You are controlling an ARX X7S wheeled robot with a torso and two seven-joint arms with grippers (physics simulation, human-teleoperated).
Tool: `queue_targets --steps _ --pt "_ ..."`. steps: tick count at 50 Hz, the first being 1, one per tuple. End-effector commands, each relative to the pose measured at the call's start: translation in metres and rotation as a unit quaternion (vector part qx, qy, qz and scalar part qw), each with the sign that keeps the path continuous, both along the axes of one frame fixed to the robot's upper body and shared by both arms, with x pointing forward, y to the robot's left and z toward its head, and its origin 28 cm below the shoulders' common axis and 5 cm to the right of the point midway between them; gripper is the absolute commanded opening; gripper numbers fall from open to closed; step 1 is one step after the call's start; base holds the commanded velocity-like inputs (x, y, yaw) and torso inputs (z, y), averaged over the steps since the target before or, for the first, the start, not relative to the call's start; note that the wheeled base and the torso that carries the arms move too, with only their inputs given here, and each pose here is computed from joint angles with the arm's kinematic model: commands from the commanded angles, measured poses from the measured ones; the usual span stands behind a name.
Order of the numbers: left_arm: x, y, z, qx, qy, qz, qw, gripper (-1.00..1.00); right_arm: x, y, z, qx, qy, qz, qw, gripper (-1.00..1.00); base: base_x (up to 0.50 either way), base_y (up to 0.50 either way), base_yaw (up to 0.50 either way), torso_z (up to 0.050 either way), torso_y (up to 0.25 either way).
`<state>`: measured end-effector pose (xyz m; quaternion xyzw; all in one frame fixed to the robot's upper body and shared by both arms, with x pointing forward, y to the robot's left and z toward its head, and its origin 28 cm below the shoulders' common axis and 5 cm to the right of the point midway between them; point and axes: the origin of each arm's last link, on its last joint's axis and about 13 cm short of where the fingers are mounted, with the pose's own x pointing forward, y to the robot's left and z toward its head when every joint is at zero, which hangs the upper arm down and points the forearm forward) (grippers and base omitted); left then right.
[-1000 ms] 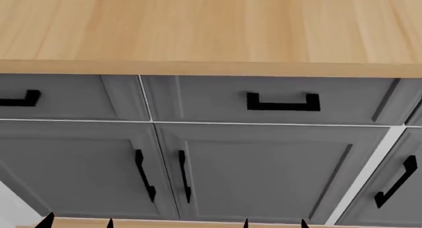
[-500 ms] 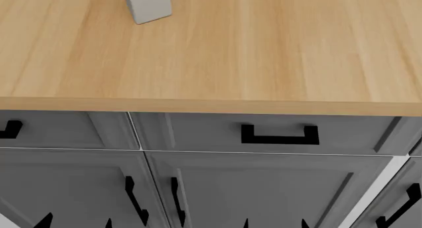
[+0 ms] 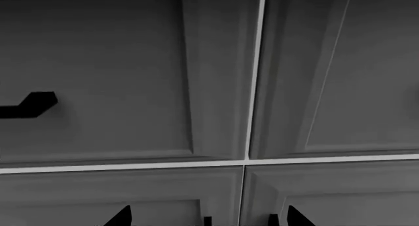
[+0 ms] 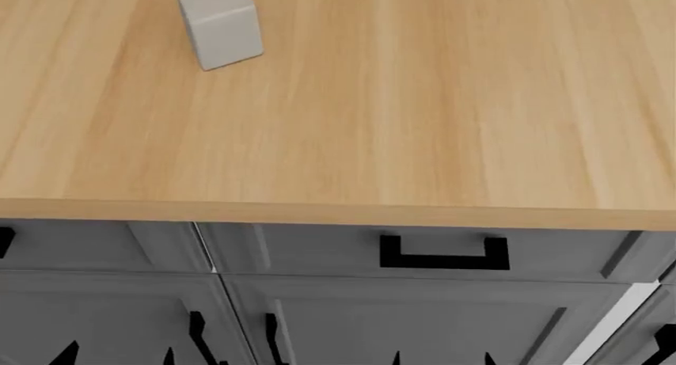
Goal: Open the right drawer.
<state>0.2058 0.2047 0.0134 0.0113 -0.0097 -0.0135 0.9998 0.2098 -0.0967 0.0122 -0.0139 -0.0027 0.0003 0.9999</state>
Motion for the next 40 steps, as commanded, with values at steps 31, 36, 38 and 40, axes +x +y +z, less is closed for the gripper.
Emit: queue_targets --steps 31,36,38,40 --pt "0.001 0.001 -0.003 0.005 0.010 0.010 1.000 1.00 0.007 -0.009 0.018 -0.198 -0.004 -0.054 0.979 1.00 0.00 0.00 0.00 0.000 0.000" --pt "0.000 0.001 -0.003 0.002 0.012 0.009 1.000 1.00 0.012 -0.009 0.019 -0.262 -0.003 -0.060 0.963 1.00 0.00 0.00 0.00 0.000 0.000" --pt "0.000 0.000 -0.002 0.002 0.012 0.008 1.000 1.00 0.014 -0.008 0.020 -0.278 -0.002 -0.061 0.959 1.00 0.00 0.00 0.00 0.000 0.000" --pt "0.000 0.001 -0.002 -0.009 0.015 0.006 1.000 1.00 0.016 -0.007 0.019 -0.310 -0.003 -0.056 0.949 1.00 0.00 0.00 0.00 0.000 0.000"
